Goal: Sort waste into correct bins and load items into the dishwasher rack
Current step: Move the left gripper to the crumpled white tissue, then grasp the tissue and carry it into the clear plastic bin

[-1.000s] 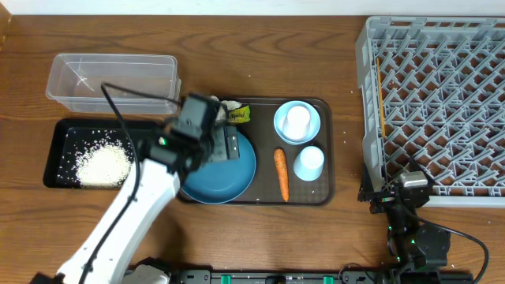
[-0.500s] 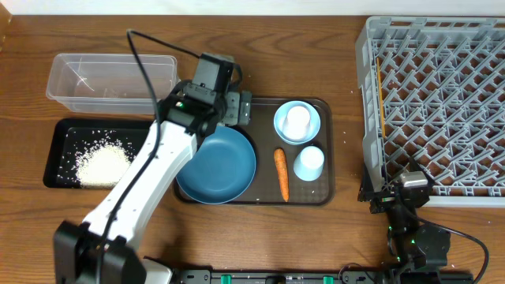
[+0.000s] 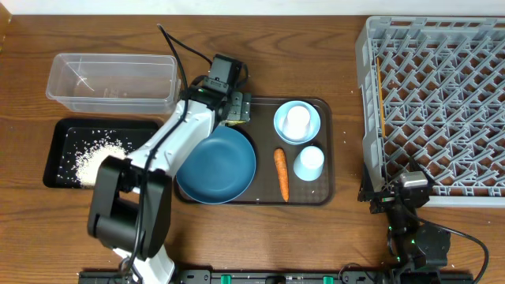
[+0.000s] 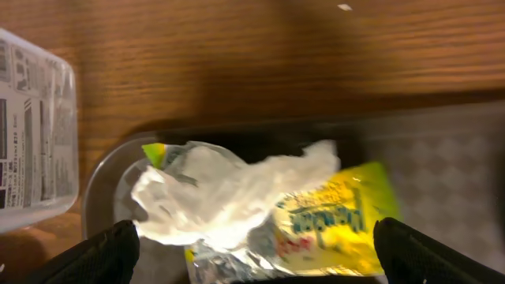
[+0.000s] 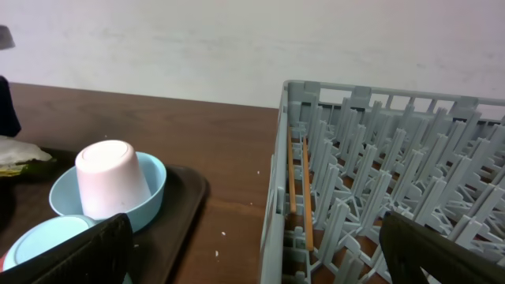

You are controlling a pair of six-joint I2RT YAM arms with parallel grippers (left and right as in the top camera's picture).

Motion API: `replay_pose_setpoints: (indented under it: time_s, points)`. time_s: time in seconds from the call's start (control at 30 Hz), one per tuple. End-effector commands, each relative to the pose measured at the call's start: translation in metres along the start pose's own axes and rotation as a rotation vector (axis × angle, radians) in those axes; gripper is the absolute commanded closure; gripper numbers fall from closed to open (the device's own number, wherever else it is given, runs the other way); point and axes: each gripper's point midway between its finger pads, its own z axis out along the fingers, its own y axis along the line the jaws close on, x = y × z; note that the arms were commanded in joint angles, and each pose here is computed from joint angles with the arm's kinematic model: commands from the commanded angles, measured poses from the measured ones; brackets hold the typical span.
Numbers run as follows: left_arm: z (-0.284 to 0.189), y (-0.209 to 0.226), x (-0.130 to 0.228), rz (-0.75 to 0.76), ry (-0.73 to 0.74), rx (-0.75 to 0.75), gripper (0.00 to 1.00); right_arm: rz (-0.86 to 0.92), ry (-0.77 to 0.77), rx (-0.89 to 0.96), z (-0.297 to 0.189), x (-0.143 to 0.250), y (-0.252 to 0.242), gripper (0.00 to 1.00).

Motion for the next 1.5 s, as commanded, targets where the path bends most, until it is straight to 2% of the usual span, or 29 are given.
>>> replay_pose_setpoints:
  time_s: [0.0,0.1,0.43,0.73,0.97,1.17,1.47]
  points:
    - [0.004,0.021,-0.011,-0.054,-0.022,-0.039,0.03,0.003,0.002,0.016,0.0,0.001,-0.004,0.01]
    - [0.006,0.029,-0.01,-0.095,-0.018,-0.045,0.05,0.003,0.002,0.017,0.0,0.001,-0.004,0.01]
    - [0.011,0.021,-0.006,-0.094,0.004,0.002,0.09,0.003,0.002,0.017,0.0,0.001,-0.004,0.01]
    - [0.038,0.019,0.013,-0.079,0.074,-0.011,0.09,0.003,0.002,0.017,0.0,0.001,-0.004,0.01]
    - [0.035,0.019,0.004,-0.073,0.037,-0.007,0.11,0.003,0.002,0.016,0.0,0.001,-0.004,0.01]
    - [0.024,0.019,-0.005,-0.077,0.007,-0.001,0.32,0.003,0.002,0.017,0.0,0.001,-0.004,0.01]
    - [0.021,0.02,-0.002,-0.076,0.017,-0.003,0.78,0.003,0.002,0.016,0.0,0.001,-0.004,0.01]
